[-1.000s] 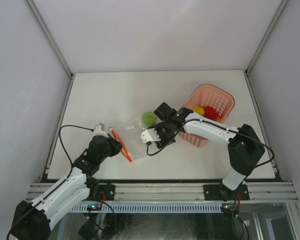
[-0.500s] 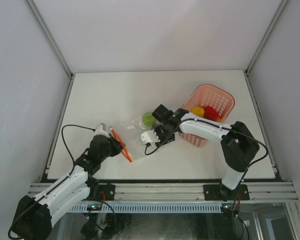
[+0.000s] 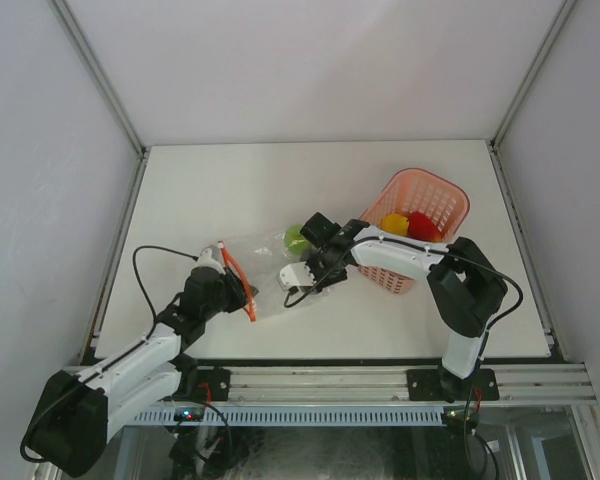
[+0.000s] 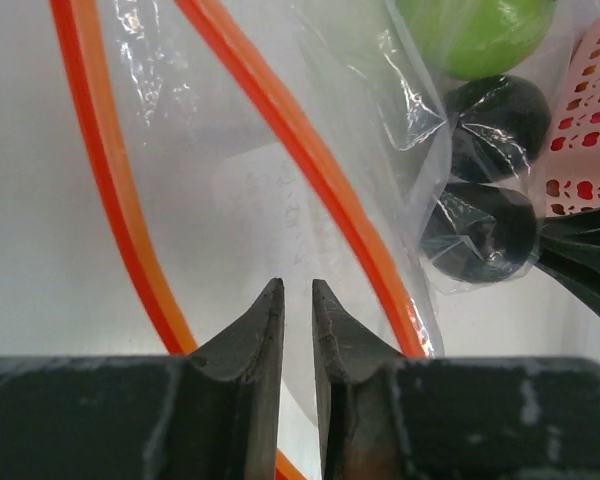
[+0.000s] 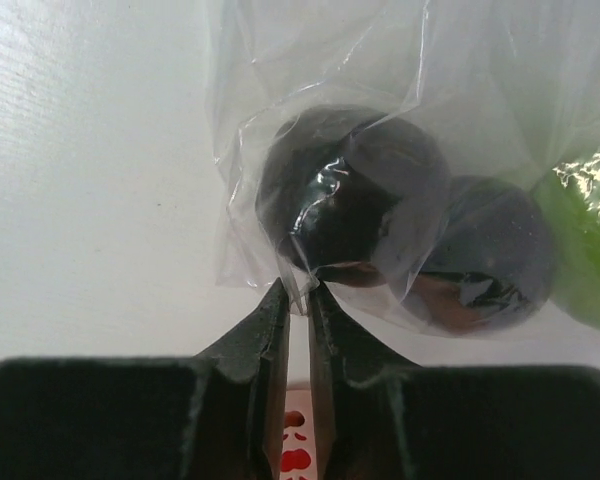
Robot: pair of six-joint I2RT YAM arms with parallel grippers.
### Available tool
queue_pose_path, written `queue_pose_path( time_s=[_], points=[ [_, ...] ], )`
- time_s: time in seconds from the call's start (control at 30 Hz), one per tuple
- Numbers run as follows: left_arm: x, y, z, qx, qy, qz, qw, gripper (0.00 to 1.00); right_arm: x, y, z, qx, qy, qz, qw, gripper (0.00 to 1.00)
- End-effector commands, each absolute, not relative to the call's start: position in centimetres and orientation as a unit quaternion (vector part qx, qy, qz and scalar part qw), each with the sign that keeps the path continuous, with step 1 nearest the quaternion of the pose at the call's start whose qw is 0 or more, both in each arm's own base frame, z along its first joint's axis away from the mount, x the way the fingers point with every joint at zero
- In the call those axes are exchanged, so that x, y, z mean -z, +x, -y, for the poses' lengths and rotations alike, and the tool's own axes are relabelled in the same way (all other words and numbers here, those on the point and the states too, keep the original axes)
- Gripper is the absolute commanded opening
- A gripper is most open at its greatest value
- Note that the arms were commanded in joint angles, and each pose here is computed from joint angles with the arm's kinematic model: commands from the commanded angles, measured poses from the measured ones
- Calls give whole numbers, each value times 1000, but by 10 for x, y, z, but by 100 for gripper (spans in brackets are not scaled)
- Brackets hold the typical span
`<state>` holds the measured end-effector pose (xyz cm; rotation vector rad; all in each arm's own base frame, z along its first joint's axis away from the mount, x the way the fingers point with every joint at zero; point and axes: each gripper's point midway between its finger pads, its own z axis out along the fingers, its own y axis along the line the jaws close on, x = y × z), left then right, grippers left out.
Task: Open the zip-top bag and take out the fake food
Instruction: Pick up the fake fruit from the zipper food storage bag.
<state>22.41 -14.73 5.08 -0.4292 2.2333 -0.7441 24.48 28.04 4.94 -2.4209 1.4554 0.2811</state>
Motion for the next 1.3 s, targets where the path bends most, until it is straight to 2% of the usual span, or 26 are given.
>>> queue_pose_path(
  time_s=[0.0, 0.1, 0.4, 0.57, 0.63, 0.77, 1.03, 1.13, 1.27],
  points=[
    [-55, 227, 160, 325, -158, -858, 364, 23, -50, 239, -297, -127, -834, -510, 168, 9],
    [-53, 229, 165, 332, -154, -860, 357, 26, -53, 241, -305, -136, -827, -514, 185, 3],
    [-51, 238, 185, 365, -142, -858, 332, 28, -55, 236, -327, -186, -803, -525, 212, 2],
    [-49, 241, 192, 377, -146, -857, 319, 35, -51, 232, -329, -212, -793, -533, 205, 2],
    [-50, 243, 197, 388, -146, -854, 313, 34, -51, 232, -329, -212, -792, -535, 206, 2],
    [-73, 243, 219, 471, -130, -813, 317, 22, -52, 234, -326, -221, -784, -543, 205, 2],
    [-130, 237, 233, 572, -72, -726, 374, 25, -59, 237, -323, -234, -773, -550, 212, 2],
    [-124, 238, 229, 561, -82, -733, 375, 28, -59, 238, -321, -239, -769, -554, 212, 2],
    [-68, 238, 214, 468, -127, -811, 328, 29, -60, 238, -320, -246, -763, -558, 213, 3]
  ],
)
